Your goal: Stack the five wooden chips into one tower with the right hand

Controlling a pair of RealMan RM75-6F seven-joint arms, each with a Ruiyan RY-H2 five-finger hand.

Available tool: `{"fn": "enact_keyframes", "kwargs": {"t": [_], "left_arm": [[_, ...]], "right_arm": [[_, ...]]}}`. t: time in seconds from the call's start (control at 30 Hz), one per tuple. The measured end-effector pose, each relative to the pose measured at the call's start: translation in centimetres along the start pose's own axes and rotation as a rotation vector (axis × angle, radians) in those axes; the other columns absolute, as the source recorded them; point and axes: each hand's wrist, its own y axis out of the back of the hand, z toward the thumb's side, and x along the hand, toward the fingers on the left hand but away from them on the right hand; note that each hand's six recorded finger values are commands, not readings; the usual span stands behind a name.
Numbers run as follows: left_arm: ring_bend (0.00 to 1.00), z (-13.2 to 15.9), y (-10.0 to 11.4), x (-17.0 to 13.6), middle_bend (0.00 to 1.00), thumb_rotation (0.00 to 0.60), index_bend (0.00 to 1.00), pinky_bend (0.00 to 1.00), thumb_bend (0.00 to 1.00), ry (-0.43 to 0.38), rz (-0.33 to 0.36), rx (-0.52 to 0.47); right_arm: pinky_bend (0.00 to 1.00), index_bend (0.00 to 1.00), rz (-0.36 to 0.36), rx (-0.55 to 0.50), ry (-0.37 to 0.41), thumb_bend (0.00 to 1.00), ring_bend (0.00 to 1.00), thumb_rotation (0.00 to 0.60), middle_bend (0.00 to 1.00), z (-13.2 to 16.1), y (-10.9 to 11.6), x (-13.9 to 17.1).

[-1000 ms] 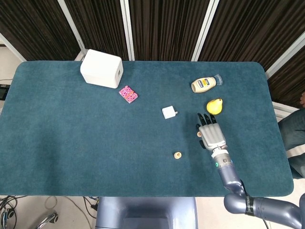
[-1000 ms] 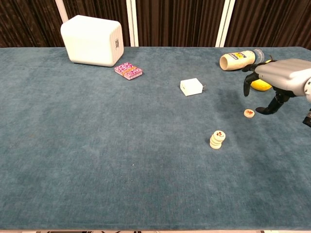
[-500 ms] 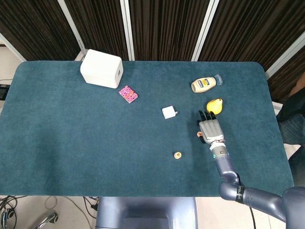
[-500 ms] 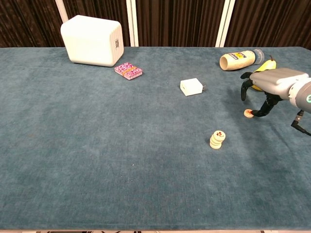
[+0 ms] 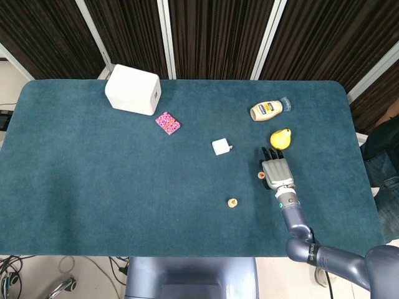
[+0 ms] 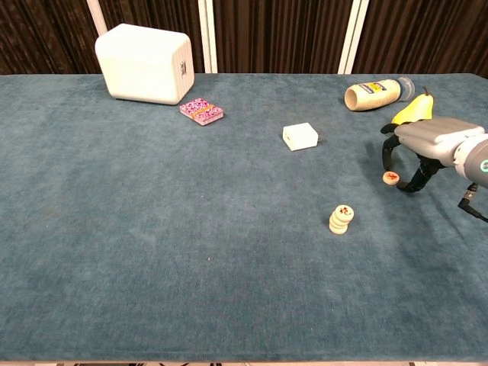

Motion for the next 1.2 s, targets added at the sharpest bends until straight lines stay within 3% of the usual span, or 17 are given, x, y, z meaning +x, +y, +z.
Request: {"fn": "enact_keyframes", "kwargs": {"t": [1.2], "left_arm": [[0.0, -0.1, -0.1, 0.1, 0.0, 0.6, 0.0, 0.07, 0.09, 0.005, -0.003, 0.003]], "right_arm": [[0.0, 0.51, -0.005, -0.007, 0.003, 0.39, 0.0, 0.6, 0.0, 0.9, -0.3, -0.1]]}}
